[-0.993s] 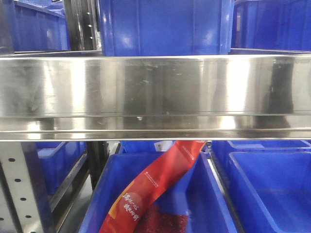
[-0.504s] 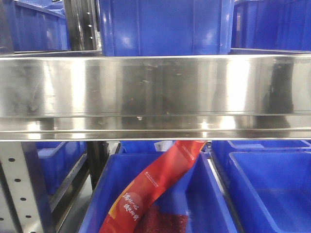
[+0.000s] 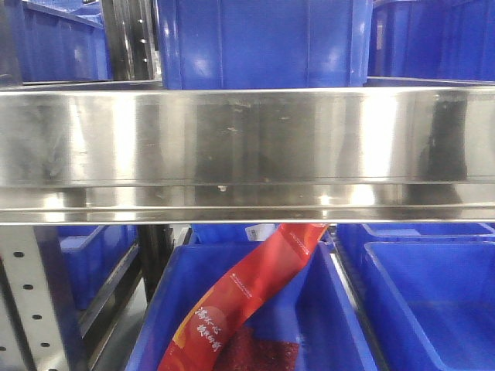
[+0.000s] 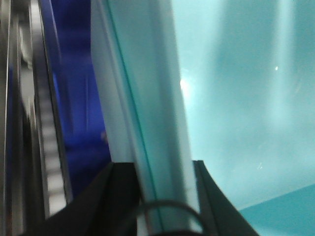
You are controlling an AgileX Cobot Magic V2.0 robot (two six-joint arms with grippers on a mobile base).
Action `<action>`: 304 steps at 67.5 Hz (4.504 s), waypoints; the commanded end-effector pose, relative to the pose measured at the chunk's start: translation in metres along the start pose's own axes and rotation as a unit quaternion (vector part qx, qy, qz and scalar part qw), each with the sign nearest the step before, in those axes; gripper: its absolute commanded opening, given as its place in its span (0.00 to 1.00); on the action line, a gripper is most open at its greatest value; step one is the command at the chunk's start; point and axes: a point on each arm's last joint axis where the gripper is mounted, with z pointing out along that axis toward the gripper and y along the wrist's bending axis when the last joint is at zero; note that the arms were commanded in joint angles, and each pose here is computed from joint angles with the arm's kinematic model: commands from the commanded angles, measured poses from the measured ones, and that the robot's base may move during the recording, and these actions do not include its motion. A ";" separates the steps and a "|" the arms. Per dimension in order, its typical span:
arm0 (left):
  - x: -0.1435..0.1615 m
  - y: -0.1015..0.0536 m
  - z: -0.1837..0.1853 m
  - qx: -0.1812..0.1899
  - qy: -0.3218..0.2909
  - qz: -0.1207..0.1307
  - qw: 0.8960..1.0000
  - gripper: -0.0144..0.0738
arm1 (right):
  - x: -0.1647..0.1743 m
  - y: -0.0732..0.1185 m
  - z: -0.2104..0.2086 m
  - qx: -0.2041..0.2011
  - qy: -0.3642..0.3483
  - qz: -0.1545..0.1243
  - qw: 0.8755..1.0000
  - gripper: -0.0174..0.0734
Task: Move two blue bins to right shelf middle
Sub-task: 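Lower the nested cyan bins onto the middle shelf rollers with both grippers, then open both grippers and pull them back from the cyan bins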
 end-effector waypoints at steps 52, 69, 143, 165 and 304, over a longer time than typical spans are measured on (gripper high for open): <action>0.070 0.023 0.076 -0.044 0.232 0.002 0.972 0.04 | 0.068 -0.015 0.080 0.001 0.198 0.026 0.980 0.02; 0.081 0.025 0.082 -0.046 0.253 0.001 0.966 0.17 | 0.072 -0.017 0.085 0.002 0.192 0.028 0.981 0.19; 0.051 0.021 -0.052 -0.114 0.045 0.073 0.990 0.04 | 0.051 -0.012 -0.037 0.062 -0.033 -0.043 0.997 0.01; 0.115 0.026 -0.101 -0.091 -0.081 0.056 0.991 0.04 | 0.113 -0.022 -0.033 0.072 -0.060 -0.053 0.994 0.01; 0.339 0.067 -0.153 -0.186 -0.291 0.065 0.936 0.04 | 0.289 -0.035 -0.089 0.048 -0.321 -0.071 0.943 0.01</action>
